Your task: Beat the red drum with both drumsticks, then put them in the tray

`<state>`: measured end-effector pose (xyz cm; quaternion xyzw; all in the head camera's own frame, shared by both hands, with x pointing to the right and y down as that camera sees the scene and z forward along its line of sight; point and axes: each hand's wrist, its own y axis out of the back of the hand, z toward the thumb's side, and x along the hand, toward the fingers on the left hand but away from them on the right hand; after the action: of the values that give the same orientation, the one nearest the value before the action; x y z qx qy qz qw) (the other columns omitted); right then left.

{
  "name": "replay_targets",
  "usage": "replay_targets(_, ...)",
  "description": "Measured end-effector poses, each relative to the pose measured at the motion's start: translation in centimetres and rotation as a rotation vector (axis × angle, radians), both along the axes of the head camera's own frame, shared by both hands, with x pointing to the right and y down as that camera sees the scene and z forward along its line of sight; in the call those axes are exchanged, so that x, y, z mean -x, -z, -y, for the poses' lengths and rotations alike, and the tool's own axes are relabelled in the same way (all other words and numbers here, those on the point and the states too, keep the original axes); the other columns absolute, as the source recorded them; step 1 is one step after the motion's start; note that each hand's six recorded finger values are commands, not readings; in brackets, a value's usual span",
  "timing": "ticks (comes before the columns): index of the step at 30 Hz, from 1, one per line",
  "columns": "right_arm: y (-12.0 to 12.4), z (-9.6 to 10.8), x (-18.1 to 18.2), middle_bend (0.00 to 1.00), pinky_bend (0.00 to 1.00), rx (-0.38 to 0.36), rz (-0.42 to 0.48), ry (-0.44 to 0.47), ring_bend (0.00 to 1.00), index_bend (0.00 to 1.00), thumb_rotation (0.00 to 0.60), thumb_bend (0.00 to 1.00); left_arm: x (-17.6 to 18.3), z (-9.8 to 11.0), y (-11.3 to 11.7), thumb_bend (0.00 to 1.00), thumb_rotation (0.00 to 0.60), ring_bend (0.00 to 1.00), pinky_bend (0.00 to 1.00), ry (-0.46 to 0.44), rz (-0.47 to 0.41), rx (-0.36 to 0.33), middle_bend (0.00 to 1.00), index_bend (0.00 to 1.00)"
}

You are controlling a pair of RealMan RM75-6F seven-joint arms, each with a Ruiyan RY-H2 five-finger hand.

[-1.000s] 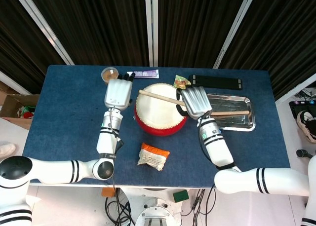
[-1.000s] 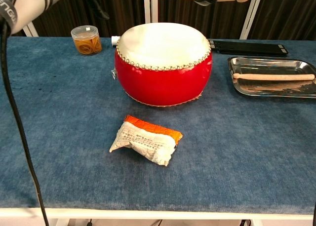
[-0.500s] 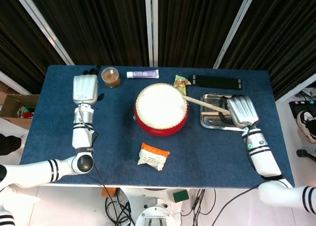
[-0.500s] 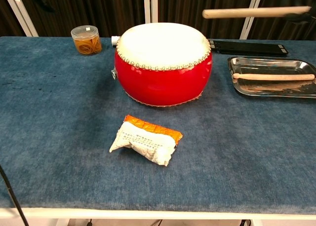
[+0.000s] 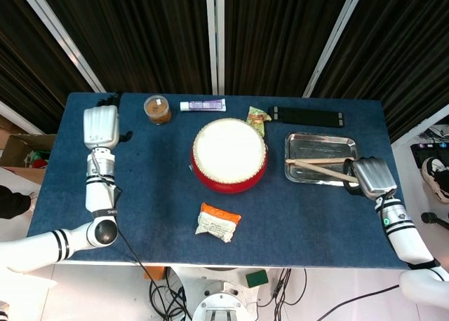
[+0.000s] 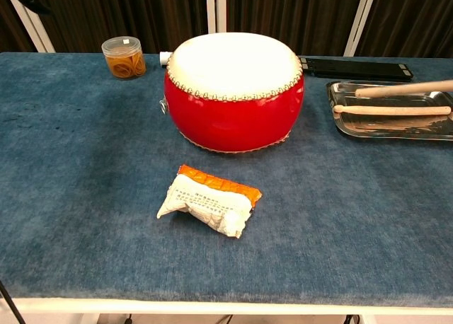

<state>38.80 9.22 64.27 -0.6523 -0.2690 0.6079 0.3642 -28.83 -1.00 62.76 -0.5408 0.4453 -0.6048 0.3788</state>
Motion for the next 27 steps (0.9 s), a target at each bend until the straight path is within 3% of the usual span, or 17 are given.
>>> replay_targets(7,-2.7,-0.6,-0.2,0.68,0.50,0.054,-0.026,0.061,0.48,0.77,0.600,0.68,1.2,-0.3,-0.2,0.13,0.600,0.29,0.67,0.029,-0.003,0.005,0.26,0.14)
replay_targets(18,-4.5,1.0,-2.2,0.61,0.45,-0.015,-0.142,0.222,0.46,0.75,0.600,0.68,3.6,-0.8,-0.1,0.13,0.600,0.29,0.67,0.091,-0.020,0.009,0.25,0.13)
replay_targets(27,-6.2,1.4,-3.4,0.49,0.41,-0.031,-0.229,0.271,0.38,0.65,0.600,0.59,4.9,-1.1,0.1,0.13,0.600,0.29,0.67,0.117,-0.030,0.008,0.25,0.13)
